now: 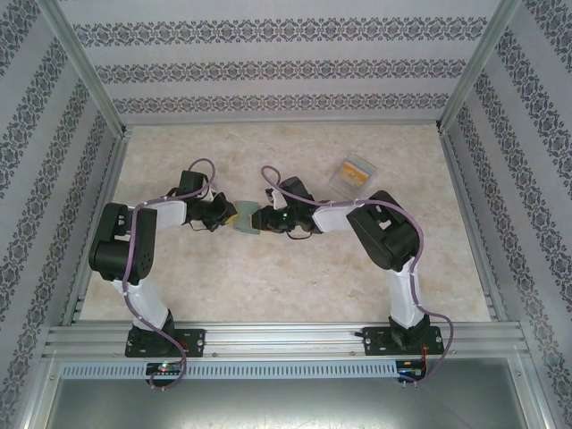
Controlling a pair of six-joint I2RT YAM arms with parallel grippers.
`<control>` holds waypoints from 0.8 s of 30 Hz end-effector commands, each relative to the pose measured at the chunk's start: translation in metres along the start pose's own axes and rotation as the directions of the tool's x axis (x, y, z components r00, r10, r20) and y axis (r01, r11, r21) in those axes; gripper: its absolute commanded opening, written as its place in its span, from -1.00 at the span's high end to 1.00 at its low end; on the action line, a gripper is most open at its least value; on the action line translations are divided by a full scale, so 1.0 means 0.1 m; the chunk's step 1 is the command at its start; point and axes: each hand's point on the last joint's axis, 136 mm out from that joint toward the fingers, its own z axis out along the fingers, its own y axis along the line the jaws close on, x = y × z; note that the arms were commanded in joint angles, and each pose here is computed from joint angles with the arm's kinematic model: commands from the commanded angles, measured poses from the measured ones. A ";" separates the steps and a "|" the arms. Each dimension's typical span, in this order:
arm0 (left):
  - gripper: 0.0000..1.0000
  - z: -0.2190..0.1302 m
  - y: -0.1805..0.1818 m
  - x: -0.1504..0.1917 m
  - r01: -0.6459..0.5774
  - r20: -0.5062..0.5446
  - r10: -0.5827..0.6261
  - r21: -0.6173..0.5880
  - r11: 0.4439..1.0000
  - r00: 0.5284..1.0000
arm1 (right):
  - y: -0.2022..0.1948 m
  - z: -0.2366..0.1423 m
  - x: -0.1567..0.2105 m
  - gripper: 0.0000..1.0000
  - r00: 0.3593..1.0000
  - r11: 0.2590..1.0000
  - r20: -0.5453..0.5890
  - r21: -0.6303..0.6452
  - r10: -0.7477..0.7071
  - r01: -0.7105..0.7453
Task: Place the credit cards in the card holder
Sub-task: Open the button on the card holder.
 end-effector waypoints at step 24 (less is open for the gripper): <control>1.00 -0.08 -0.62 0.30 -0.109 -0.069 0.115 0.088 0.990 0.991 | 0.10 -0.17 -0.16 -0.06 0.957 0.912 0.032 0.315 -0.287 0.263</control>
